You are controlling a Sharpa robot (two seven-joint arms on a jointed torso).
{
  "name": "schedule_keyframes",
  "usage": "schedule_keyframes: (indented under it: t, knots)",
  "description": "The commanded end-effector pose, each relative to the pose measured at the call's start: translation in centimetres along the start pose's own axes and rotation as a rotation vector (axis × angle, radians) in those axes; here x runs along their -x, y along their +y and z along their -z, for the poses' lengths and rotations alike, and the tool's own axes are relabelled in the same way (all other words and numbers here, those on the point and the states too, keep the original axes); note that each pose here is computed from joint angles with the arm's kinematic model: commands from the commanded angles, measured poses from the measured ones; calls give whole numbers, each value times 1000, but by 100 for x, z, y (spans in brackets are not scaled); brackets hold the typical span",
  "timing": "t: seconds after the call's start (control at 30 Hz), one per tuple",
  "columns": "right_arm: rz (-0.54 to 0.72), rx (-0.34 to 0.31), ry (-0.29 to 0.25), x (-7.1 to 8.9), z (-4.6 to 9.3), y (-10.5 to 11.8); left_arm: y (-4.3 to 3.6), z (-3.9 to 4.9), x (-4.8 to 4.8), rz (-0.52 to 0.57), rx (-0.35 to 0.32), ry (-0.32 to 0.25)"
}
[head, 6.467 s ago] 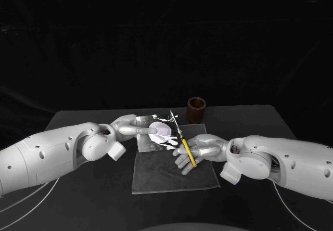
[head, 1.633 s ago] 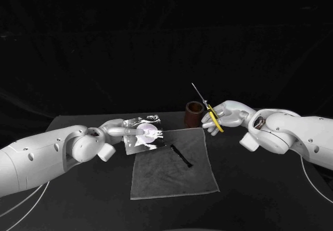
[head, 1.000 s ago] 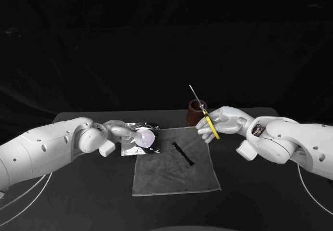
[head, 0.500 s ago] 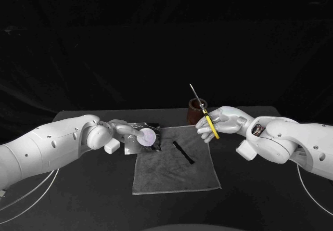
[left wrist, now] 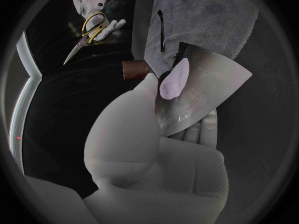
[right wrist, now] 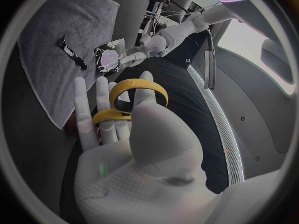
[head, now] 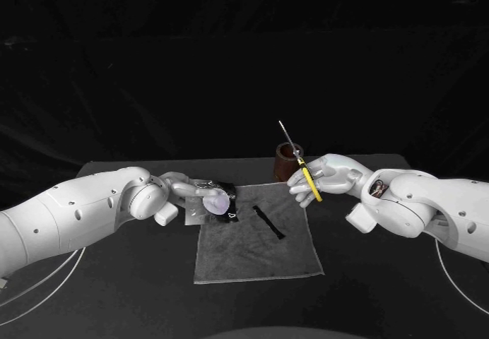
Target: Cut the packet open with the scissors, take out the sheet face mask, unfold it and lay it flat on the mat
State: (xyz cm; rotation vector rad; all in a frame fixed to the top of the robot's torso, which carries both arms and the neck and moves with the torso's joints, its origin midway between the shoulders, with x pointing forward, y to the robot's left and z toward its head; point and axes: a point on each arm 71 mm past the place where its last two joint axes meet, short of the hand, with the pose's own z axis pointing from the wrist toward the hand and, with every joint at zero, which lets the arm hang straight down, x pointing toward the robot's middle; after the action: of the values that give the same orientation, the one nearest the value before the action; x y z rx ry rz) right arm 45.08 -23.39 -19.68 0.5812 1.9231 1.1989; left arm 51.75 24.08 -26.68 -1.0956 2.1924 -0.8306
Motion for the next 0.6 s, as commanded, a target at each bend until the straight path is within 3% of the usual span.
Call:
schedule_keyframes:
  t: [0.03, 0.13, 0.27, 0.4, 0.6]
  knots:
    - [-2, 15, -11, 17, 3, 9, 16, 14, 55, -108, -13, -86]
    - [-2, 14, -12, 20, 4, 6, -2, 33, 60, -132, -34, -106]
    - [-3, 14, -12, 21, 6, 3, -33, 72, 136, -156, -72, -161]
    - [-3, 12, -14, 26, 7, -4, -71, 140, 323, -184, -113, -243]
    - [-4, 8, -14, 25, 6, -23, -101, 243, 552, -202, -143, -310]
